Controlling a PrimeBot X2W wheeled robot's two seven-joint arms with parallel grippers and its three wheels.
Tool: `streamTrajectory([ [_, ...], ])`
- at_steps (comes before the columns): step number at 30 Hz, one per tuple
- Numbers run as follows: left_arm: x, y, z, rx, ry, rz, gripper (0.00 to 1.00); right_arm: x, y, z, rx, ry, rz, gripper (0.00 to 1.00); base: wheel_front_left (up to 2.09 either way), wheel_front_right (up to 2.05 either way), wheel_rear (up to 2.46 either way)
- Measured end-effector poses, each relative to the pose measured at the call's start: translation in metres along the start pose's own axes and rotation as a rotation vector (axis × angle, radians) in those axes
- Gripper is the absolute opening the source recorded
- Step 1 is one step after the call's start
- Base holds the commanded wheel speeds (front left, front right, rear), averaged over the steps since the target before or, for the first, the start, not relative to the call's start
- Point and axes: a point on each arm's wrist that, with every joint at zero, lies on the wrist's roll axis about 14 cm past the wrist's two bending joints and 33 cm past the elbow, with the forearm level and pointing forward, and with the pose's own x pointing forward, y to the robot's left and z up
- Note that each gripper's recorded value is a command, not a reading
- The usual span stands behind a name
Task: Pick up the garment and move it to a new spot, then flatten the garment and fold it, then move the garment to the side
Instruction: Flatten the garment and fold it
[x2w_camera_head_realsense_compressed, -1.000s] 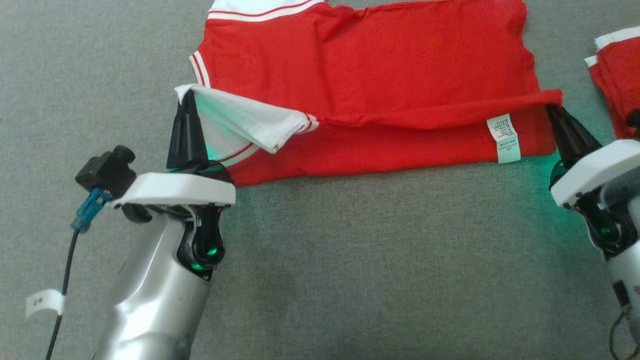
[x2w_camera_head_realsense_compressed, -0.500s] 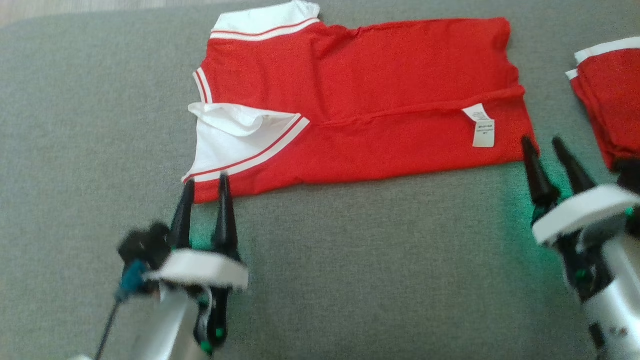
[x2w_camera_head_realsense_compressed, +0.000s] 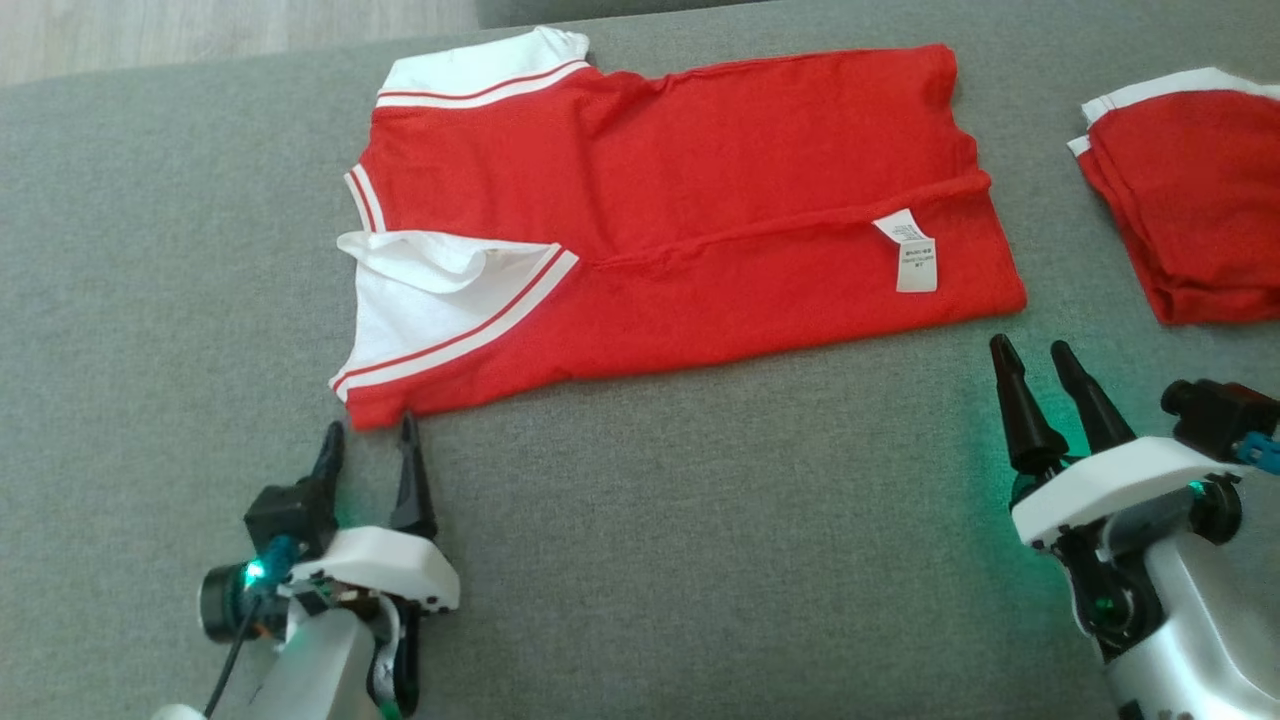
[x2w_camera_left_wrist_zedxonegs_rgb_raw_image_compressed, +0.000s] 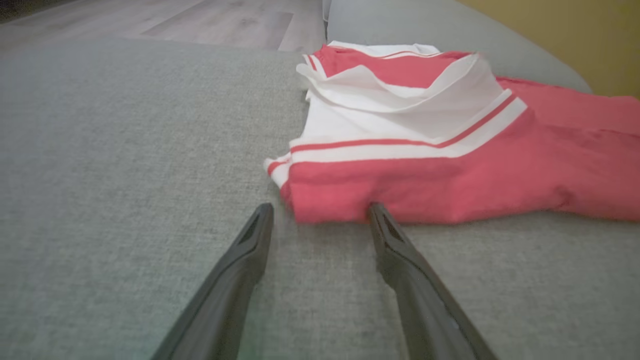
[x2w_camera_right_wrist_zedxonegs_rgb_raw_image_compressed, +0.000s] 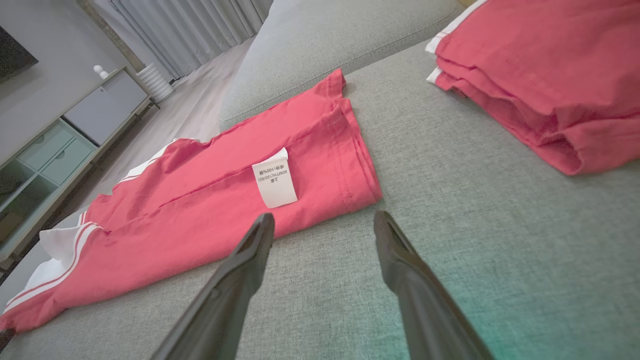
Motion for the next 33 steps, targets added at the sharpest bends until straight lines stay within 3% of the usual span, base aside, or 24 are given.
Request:
streamTrajectory([
  [7, 0.008, 0.012, 0.001, 0.010, 0.014, 0.039, 1.00, 0.003, 0.003, -0.005, 0.004, 0.011, -0.002, 1.00, 0.00, 0.00, 0.00],
  [8, 0.009, 0.013, 0.000, 0.011, 0.017, 0.041, 0.84, 0.004, 0.004, -0.006, 0.005, 0.014, -0.002, 1.00, 0.00, 0.00, 0.00],
  [9, 0.009, 0.013, 0.000, 0.011, 0.019, 0.040, 0.49, 0.004, 0.005, -0.006, 0.006, 0.016, -0.002, 1.00, 0.00, 0.00, 0.00],
  [10, 0.009, 0.013, -0.001, 0.010, 0.025, 0.034, 0.27, 0.005, 0.006, -0.007, 0.009, 0.020, -0.001, 1.00, 0.00, 0.00, 0.00],
  [11, 0.008, 0.012, -0.003, 0.007, 0.028, 0.025, 0.00, 0.005, 0.007, -0.008, 0.012, 0.023, 0.000, 1.00, 0.00, 0.00, 0.00],
  [20, 0.007, 0.008, 0.004, -0.013, 0.008, -0.003, 0.00, 0.005, -0.013, -0.012, 0.025, 0.038, -0.073, 1.00, 0.00, 0.00, 0.00],
  [33, 0.005, 0.015, 0.006, -0.010, -0.003, 0.003, 0.00, 0.042, -0.021, -0.006, 0.030, 0.052, -0.136, 1.00, 0.00, 0.00, 0.00],
])
